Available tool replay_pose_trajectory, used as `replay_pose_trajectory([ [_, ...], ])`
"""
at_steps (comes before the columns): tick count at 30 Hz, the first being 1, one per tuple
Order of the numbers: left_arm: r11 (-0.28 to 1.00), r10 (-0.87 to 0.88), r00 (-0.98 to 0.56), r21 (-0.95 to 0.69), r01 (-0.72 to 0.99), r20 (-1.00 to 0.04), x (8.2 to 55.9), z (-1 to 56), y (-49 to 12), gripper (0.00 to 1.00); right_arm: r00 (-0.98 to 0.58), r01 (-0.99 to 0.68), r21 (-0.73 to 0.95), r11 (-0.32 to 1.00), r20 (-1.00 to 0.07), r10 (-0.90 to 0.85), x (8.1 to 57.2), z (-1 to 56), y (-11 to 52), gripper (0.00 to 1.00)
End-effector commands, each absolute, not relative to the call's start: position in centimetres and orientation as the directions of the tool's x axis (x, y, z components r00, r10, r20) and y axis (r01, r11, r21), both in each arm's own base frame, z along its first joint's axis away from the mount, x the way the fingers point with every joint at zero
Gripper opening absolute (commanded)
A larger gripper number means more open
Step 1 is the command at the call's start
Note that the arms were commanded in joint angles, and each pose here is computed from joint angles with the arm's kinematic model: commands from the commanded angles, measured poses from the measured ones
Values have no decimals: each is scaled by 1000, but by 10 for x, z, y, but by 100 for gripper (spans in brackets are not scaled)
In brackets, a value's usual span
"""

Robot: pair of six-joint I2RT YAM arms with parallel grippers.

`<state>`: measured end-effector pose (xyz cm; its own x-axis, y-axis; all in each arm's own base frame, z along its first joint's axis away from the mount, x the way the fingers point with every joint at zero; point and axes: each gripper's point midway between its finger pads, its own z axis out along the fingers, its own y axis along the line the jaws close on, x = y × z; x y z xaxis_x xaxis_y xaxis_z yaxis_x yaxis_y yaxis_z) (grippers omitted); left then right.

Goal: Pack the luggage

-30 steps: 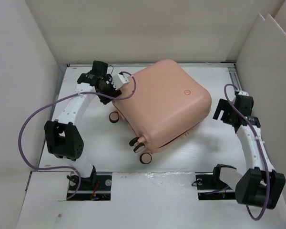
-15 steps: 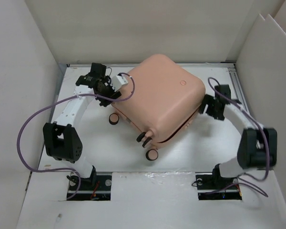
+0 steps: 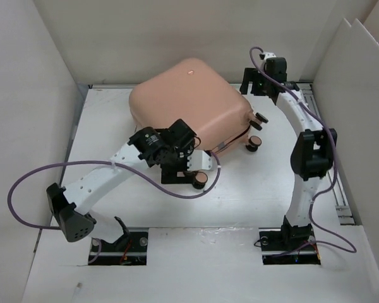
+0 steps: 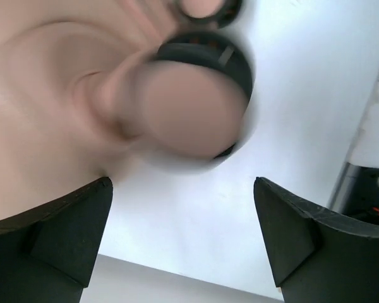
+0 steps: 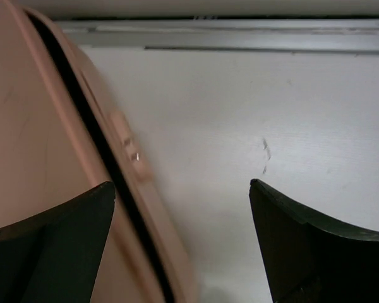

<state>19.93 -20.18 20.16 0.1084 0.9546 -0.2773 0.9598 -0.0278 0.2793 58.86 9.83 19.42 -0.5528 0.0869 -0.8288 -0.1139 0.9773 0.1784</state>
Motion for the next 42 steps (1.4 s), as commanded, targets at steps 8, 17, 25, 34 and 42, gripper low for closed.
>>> replay_pose_trajectory([
  [8,-249,865,428,518,818,-261,234,280,-224,100,-570,-226,193,955,-821,31,523,213,51,93],
  [17,-588,593,745,467,660,-306,204,256,-273,100,-612,-232,206,951,-791,22,463,193,10,94],
  [25,-713,522,789,341,613,-325,188,214,-282,100,-630,-242,210,947,-777,12,425,179,0,95],
  [34,-633,649,708,319,705,-277,219,165,-299,100,-599,-253,246,936,-799,48,427,182,8,95],
  [42,-469,784,565,349,811,-260,242,178,-292,13,-561,-270,190,944,-828,6,491,201,15,91],
])
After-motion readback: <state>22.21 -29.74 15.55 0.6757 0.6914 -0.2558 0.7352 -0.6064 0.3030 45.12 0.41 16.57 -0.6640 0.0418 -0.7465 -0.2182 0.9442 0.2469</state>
